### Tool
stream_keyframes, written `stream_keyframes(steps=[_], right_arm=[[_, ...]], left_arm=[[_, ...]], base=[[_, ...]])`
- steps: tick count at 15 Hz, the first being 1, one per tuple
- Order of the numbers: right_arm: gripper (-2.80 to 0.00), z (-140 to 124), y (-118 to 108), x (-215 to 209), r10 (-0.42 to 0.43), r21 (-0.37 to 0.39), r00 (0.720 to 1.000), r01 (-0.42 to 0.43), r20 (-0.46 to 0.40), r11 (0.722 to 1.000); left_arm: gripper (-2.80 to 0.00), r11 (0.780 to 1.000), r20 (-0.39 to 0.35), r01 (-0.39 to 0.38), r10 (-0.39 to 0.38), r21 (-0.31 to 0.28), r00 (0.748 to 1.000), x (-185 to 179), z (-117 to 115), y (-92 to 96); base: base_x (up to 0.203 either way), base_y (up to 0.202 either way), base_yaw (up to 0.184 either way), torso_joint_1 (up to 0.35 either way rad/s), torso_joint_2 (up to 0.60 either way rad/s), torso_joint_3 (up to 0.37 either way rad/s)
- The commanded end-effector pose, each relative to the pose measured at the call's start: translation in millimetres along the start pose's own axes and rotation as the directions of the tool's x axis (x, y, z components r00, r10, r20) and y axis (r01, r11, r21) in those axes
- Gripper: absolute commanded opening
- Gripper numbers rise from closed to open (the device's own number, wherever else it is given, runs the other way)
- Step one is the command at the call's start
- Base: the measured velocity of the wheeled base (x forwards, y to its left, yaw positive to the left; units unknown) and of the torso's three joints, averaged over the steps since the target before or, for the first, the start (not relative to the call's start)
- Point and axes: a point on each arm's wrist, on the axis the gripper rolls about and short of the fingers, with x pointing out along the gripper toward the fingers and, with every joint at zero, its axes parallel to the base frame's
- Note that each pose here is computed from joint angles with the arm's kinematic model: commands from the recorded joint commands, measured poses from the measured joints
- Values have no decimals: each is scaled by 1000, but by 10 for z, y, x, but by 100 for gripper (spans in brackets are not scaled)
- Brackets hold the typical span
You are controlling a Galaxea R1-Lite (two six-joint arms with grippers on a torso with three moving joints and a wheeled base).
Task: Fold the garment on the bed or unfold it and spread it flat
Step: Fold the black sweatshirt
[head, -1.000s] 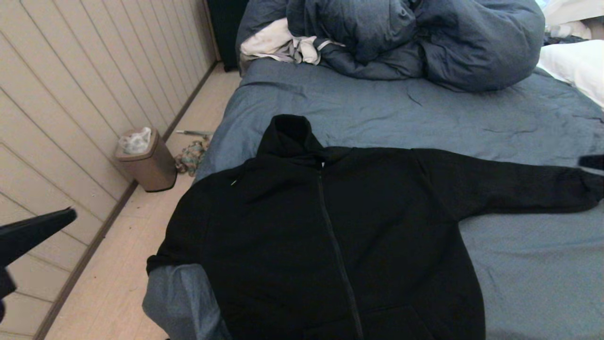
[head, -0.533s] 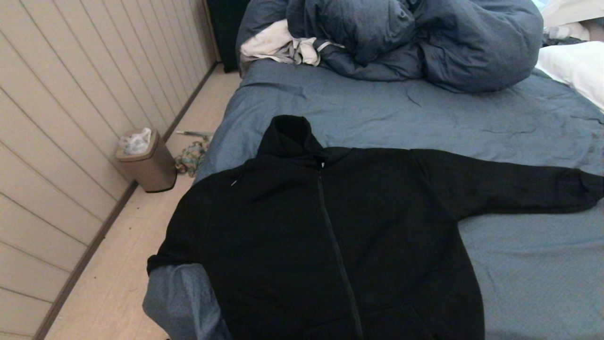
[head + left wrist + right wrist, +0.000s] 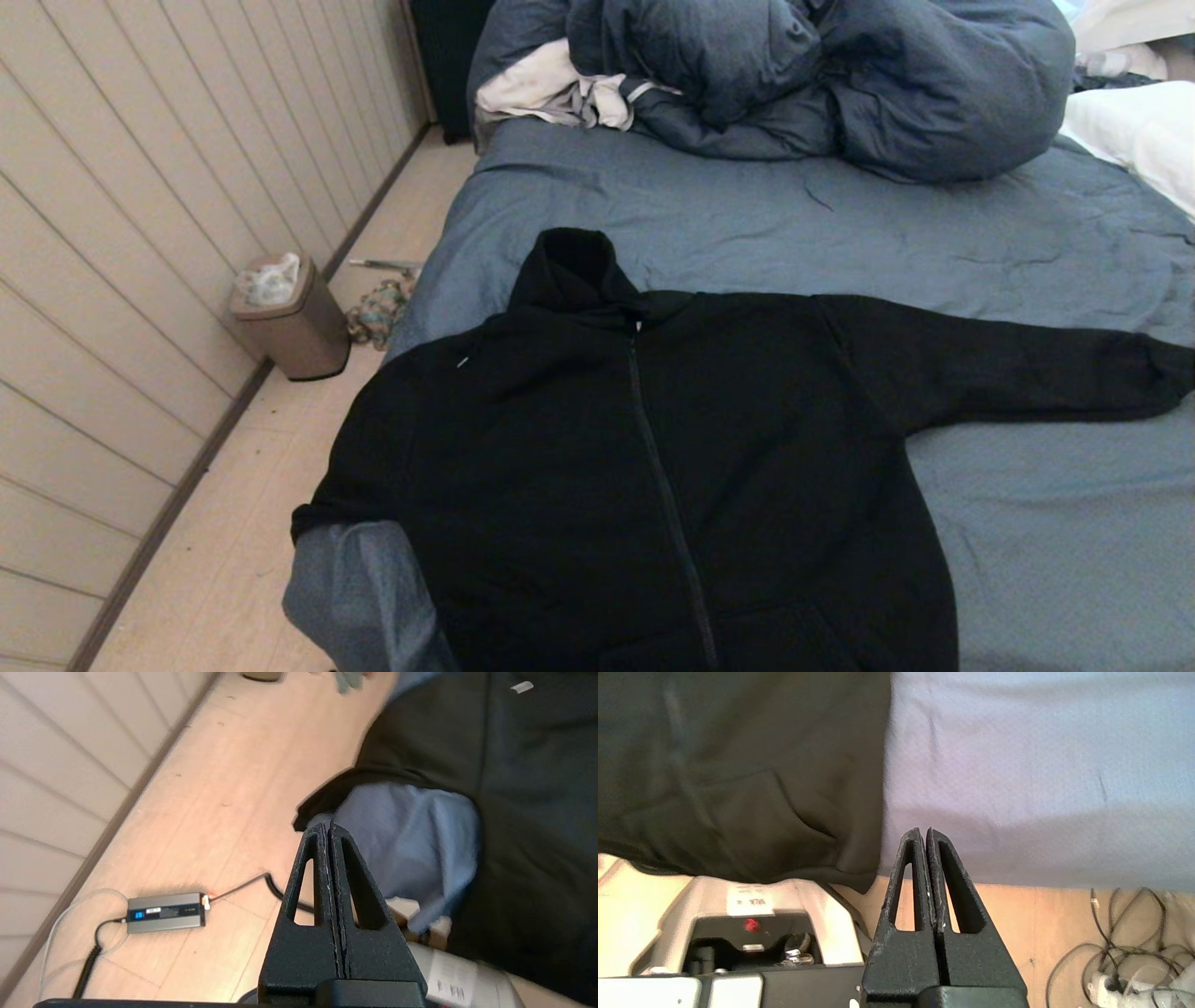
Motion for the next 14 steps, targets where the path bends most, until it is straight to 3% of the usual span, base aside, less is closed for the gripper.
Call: stream_keyframes(steps=[1, 4, 6, 8, 10, 13, 14], right_arm=[[-280, -139, -24, -42, -9, 6, 1000, 9, 30, 1000], [-280, -176, -32, -24, -15, 56, 998, 12, 58, 998], [-280, -176, -21, 75, -8, 57, 993, 1, 122, 998], [-280, -261, -8, 234, -9, 50, 989, 2, 149, 999], [-280, -424, -2, 411, -20, 40, 990, 15, 143, 999], [-280, -673, 2, 620, -19, -8, 990, 20, 139, 1000], [-280, -704, 7, 665, -12, -25, 983, 17, 183, 1000]], left_arm=[[-280, 1000, 49, -11, 12, -15, 999, -45, -204, 5], [-280, 999, 86, 13, -16, 38, 996, -14, -549, 58], [-280, 997, 32, -2, -1, 73, 1000, 152, -738, 58], [-280, 996, 40, 4, -8, 88, 999, 348, -873, 38], [-280, 989, 57, 95, -103, 116, 993, 529, -1019, 3], [-280, 966, 74, 200, -215, 165, 974, 533, -998, -27], [-280, 957, 79, 228, -245, 180, 966, 534, -993, -36]], base=[[0, 0, 0, 0, 0, 0], [0, 0, 0, 0, 0, 0], [0, 0, 0, 0, 0, 0], [0, 0, 0, 0, 0, 0], [0, 0, 0, 0, 0, 0], [0, 0, 0, 0, 0, 0], [0, 0, 0, 0, 0, 0]])
